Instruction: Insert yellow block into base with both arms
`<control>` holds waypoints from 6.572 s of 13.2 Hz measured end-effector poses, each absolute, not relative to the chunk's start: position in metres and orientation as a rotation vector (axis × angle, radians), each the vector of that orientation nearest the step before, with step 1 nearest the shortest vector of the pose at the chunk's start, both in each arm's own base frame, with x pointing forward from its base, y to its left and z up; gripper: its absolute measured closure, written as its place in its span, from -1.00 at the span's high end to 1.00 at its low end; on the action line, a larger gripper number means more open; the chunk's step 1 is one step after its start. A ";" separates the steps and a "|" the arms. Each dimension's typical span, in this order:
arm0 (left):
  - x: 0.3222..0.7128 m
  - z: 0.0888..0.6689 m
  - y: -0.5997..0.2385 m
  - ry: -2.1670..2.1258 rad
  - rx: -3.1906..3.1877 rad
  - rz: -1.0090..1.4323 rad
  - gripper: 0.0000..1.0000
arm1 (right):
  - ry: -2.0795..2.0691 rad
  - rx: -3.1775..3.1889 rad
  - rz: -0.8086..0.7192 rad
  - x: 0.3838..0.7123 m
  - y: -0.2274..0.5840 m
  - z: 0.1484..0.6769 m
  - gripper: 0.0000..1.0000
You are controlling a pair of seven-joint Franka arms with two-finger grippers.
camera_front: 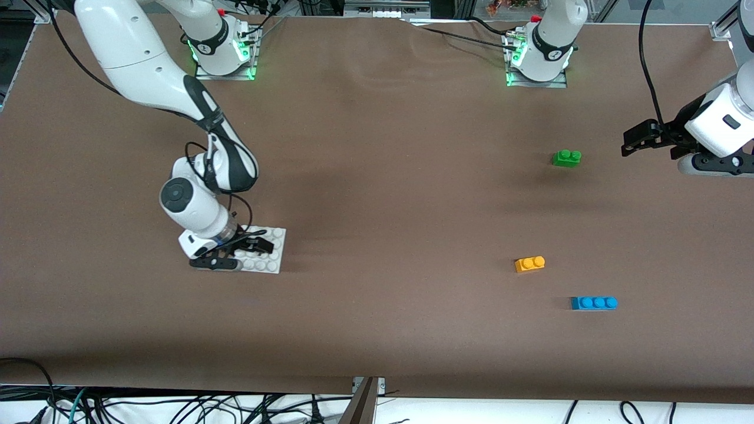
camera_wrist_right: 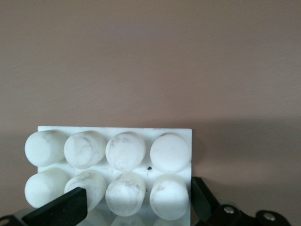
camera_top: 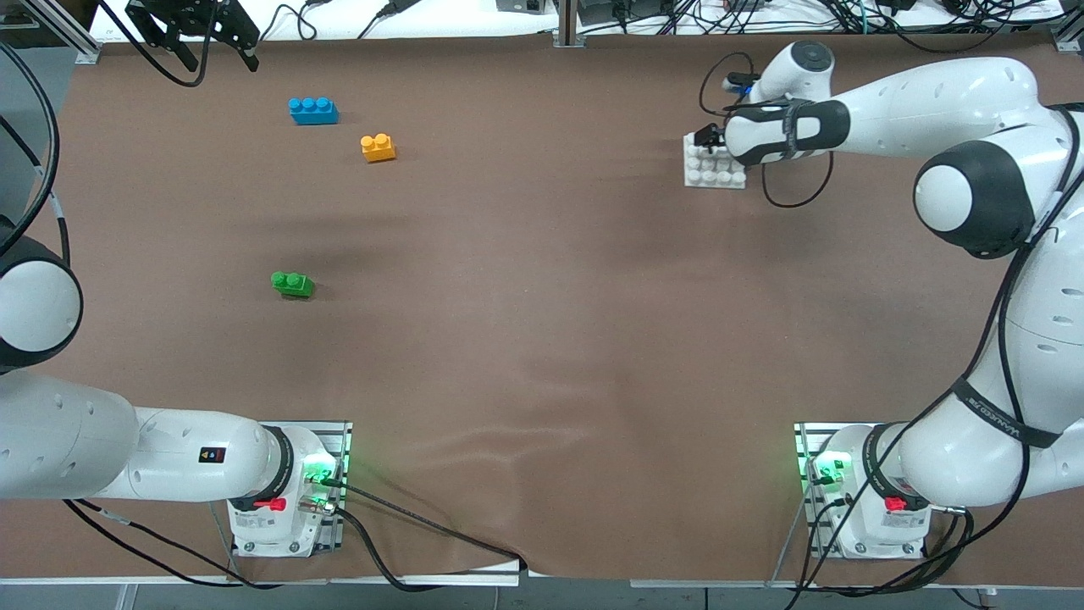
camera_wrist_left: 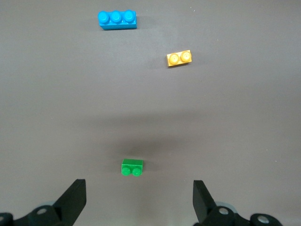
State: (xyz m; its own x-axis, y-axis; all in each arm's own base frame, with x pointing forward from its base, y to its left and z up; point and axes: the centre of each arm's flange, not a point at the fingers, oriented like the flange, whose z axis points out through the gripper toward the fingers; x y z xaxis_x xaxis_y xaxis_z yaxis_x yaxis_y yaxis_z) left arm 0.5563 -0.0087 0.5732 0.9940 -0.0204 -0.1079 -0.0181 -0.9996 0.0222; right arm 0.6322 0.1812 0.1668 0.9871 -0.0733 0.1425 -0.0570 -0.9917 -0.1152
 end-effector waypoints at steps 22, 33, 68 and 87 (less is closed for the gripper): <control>0.556 0.573 -0.008 -0.029 3.115 -0.173 1.00 | -0.072 -2.840 -0.316 0.559 0.508 0.169 1.00; 0.560 0.565 -0.008 -0.028 3.114 -0.196 1.00 | 0.026 -2.800 -0.323 0.558 0.534 0.169 1.00; 0.690 0.215 -0.103 -0.080 3.117 -0.039 1.00 | -0.006 -3.102 0.073 0.584 0.039 0.574 1.00; 0.689 0.199 -0.103 -0.036 3.119 -0.032 0.38 | 0.021 -3.156 0.085 0.579 0.022 0.572 1.00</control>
State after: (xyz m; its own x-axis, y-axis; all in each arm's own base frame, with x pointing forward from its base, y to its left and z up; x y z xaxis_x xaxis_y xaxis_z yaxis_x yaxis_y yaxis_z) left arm 0.6893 -0.1032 0.1991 0.9995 -0.0236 -0.0205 -0.0231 -0.9995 0.0224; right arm 0.5792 0.0222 0.5716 0.9985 -0.0137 -0.0537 -0.0128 -0.9998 0.0159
